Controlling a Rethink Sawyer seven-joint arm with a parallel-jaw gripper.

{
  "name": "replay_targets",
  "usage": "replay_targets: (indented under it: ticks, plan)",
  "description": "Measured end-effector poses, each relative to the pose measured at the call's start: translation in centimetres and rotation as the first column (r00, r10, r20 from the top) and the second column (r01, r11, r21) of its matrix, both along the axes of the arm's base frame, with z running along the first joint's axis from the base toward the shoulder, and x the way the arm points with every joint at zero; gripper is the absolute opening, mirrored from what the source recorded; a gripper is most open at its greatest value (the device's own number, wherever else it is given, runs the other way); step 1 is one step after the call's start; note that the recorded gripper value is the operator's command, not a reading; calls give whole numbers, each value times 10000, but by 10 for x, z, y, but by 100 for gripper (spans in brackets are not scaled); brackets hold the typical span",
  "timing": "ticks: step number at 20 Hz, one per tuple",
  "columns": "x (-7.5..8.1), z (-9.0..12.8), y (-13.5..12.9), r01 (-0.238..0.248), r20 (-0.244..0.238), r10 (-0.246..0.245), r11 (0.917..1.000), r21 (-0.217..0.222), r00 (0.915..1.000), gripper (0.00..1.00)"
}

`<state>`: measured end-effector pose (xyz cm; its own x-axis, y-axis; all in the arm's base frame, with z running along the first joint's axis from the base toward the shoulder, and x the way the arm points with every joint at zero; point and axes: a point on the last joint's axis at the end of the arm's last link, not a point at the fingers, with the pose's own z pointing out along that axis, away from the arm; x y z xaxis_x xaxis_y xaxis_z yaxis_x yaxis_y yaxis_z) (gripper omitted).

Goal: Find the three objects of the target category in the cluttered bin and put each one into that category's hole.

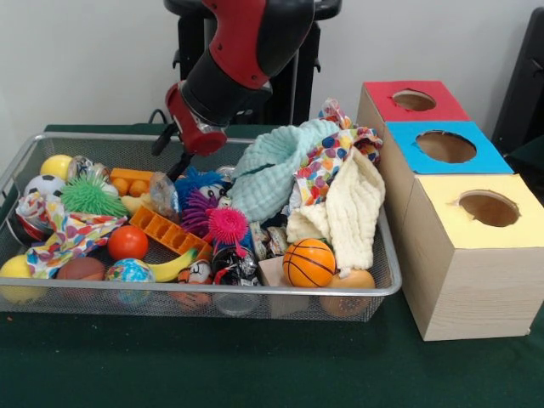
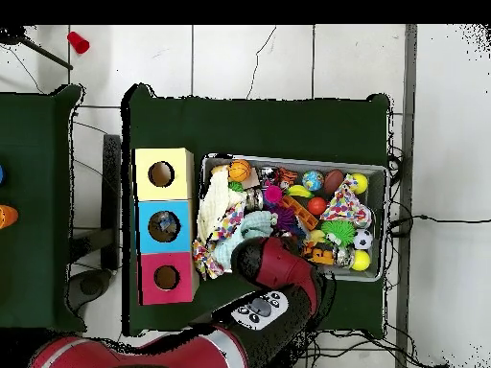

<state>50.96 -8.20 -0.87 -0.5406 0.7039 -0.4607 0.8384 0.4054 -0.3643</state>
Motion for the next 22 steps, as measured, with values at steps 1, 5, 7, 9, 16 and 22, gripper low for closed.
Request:
replay_targets:
  ticks: [1, 5, 7, 9, 16, 22]
  plan:
    - [1, 1, 0, 9, 15, -9, 10000, 8, 10000, 100]
    - [7, 20, -1, 400, 83, -403, 9986, 358, 9992, 100]
    - [8, 28, -2, 604, 10, -605, 9967, 547, 9982, 100]
    - [9, 48, -3, 1046, -260, -1025, 9897, 980, 9944, 100]
    - [13, 107, -2, 2123, -1018, -1937, 9507, 2261, 9758, 100]
    - [24, 128, -2, 1971, -477, -1912, 9511, 2378, 9804, 100]
